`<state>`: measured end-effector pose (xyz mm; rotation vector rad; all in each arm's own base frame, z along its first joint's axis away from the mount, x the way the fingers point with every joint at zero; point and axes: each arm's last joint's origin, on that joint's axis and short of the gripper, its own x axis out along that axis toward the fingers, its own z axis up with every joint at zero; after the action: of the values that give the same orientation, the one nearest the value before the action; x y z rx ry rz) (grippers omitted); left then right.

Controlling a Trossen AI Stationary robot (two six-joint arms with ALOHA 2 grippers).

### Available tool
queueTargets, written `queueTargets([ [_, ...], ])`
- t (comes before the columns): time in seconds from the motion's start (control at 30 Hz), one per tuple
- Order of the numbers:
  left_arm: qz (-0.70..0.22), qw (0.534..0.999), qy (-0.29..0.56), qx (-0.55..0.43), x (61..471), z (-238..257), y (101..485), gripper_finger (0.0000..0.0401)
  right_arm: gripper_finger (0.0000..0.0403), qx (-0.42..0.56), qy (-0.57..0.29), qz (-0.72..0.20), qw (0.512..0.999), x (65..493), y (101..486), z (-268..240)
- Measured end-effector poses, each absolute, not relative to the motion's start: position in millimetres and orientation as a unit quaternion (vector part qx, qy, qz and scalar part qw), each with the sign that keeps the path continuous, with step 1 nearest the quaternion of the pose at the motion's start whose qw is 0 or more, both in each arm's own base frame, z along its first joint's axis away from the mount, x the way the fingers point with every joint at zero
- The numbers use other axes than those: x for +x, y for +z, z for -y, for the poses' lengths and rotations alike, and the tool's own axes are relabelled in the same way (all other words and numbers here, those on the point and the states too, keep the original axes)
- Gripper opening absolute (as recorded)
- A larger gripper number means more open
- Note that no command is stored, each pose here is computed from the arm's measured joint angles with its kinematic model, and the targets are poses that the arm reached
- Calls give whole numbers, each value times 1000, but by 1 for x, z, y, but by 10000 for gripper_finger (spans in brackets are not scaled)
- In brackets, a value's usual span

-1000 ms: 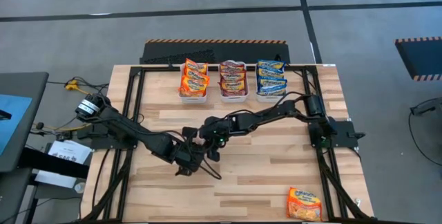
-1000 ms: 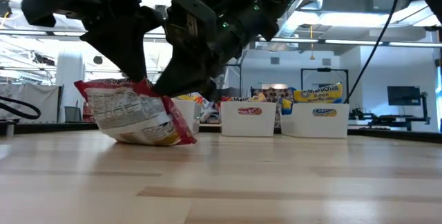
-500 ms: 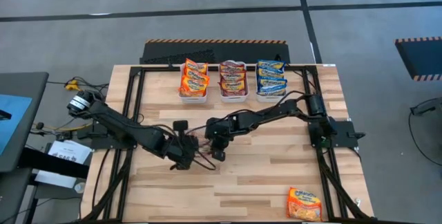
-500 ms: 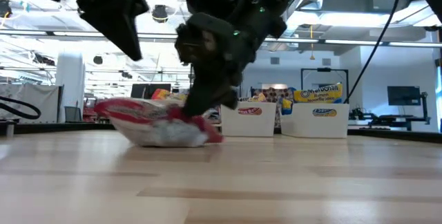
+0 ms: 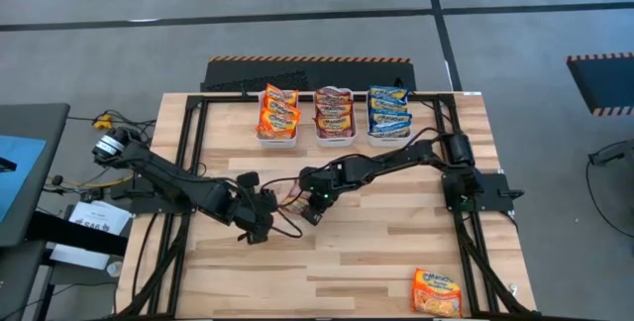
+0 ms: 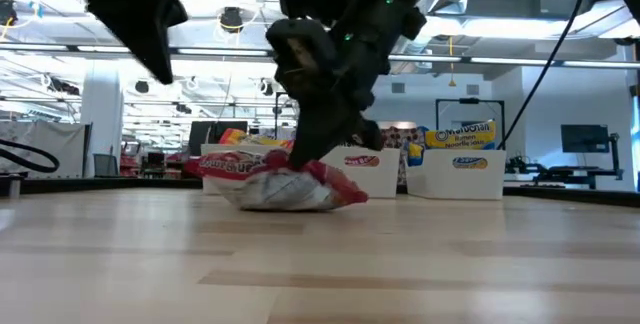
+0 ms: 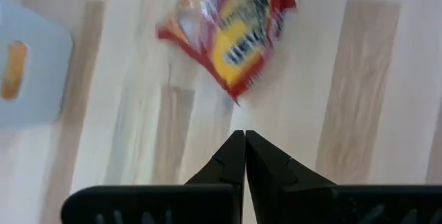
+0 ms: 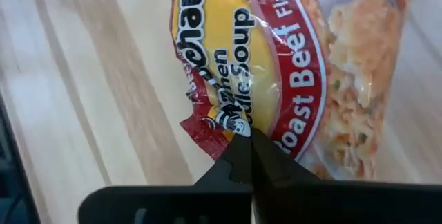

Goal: Sort Maruchan noodles
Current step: Put the red noodle pack into the middle white bin

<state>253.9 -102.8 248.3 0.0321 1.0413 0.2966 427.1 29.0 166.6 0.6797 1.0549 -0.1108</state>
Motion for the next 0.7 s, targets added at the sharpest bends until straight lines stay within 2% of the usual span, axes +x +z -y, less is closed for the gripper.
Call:
queueTargets([
  [0.3,-523,829,198,1,238,102,246,0,16,430,-51,-405,805,440,185,-51],
  [0.5,-518,830,206,4,226,110,251,0,20,449,-70,-400,796,441,177,-60],
  [0.7,-503,838,210,-35,219,116,256,0,62,448,-63,-389,803,443,180,-58],
])
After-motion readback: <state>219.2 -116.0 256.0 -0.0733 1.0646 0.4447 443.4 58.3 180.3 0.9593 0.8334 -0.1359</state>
